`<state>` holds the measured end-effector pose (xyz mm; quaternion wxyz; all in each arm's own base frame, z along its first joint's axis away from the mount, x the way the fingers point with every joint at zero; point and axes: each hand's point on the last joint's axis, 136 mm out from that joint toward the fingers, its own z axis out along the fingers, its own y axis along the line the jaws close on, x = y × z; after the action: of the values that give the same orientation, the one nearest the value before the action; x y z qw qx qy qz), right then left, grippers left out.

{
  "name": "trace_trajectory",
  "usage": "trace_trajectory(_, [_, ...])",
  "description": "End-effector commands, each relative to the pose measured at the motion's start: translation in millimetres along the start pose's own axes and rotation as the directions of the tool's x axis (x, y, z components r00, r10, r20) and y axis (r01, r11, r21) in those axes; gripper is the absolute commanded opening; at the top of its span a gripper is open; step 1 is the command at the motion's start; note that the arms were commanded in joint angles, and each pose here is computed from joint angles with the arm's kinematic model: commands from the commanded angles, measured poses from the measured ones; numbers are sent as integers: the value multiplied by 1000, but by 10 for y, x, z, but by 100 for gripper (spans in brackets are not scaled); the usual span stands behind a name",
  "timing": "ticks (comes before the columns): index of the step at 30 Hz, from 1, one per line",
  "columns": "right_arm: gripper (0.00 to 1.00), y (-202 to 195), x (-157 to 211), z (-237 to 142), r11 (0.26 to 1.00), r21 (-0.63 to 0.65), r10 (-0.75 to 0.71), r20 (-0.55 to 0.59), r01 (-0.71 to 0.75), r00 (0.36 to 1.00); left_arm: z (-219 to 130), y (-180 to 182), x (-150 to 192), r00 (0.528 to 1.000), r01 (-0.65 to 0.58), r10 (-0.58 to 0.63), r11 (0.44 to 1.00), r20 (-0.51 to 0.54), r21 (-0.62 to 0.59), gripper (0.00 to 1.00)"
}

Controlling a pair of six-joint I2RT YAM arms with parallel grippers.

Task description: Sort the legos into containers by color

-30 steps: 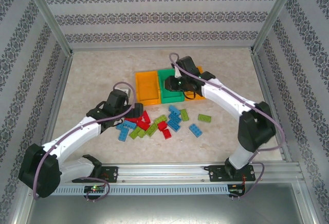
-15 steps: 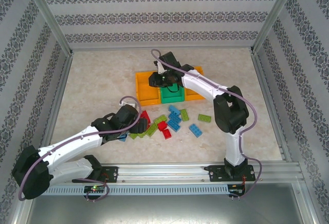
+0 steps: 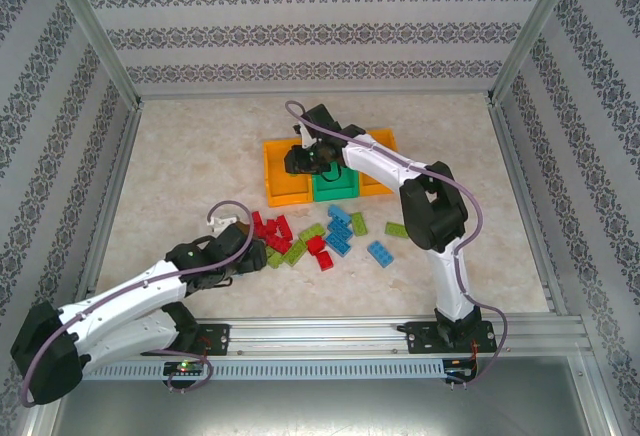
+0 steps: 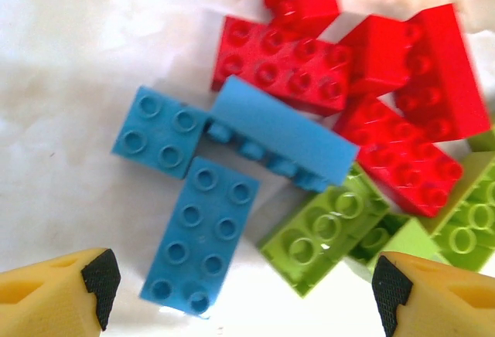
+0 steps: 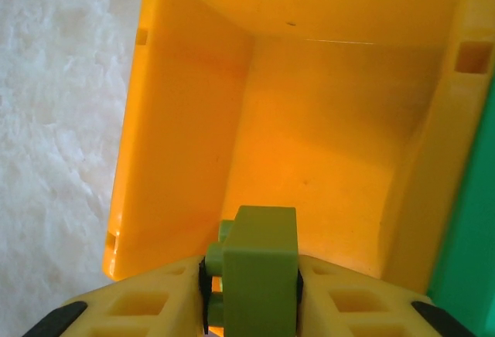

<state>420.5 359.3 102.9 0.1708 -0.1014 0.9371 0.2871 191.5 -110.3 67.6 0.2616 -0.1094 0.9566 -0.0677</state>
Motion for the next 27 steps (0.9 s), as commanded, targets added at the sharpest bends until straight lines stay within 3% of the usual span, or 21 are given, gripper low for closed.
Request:
trace_trajectory(1, [35, 45, 6, 39, 1000, 8, -14, -9, 15, 1000, 22, 212, 139, 999, 48, -49, 996, -19, -76, 87])
trace_trajectory(9, [46, 29, 28, 76, 1000, 13, -8, -19, 8, 1000, 82, 168, 130, 1000, 23, -24, 997, -19, -73, 89])
trace_trajectory(16, [53, 158, -66, -114, 1000, -18, -18, 33, 18, 999, 117, 70, 74, 999, -46, 44, 997, -24, -68, 87])
trace_trajectory(27, [58, 93, -74, -409, 1000, 2, -20, 81, 20, 997, 229, 178, 79, 997, -54, 48, 991, -53, -120, 76])
